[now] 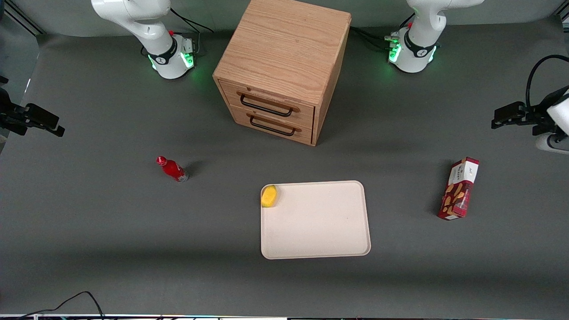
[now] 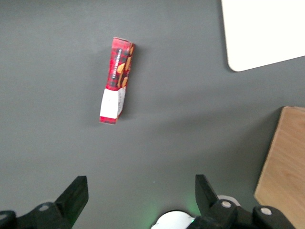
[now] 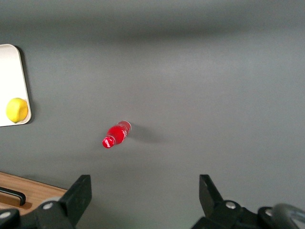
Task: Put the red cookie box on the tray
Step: 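Lower the open left gripper onto the red plaid shortbread box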
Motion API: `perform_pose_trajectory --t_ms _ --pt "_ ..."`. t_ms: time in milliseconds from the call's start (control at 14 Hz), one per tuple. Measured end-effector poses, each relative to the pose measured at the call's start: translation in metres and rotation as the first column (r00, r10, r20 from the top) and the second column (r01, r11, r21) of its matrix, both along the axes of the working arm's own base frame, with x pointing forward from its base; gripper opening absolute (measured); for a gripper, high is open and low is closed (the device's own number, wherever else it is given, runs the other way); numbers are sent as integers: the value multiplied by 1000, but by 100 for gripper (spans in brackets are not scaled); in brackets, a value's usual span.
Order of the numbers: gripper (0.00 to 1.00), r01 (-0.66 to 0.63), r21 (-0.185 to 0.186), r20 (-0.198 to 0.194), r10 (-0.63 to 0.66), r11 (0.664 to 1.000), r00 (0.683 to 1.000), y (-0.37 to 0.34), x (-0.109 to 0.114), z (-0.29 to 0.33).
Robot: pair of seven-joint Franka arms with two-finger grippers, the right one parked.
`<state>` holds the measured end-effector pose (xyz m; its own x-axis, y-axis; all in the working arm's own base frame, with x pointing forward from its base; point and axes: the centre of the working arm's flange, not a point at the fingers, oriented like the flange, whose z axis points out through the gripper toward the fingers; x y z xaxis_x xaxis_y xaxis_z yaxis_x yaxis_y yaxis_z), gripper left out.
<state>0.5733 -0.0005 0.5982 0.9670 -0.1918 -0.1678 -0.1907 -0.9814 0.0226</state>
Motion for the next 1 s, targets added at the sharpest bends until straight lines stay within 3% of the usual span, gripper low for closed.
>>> perform_pose_trajectory --t_ms 500,714,1000 --pt "100 51 16 -24 -50 999 998 14 7 -28" --pt "100 155 2 6 -155 988 988 54 23 -109" --pt "100 249 3 66 -249 968 966 79 22 -246"
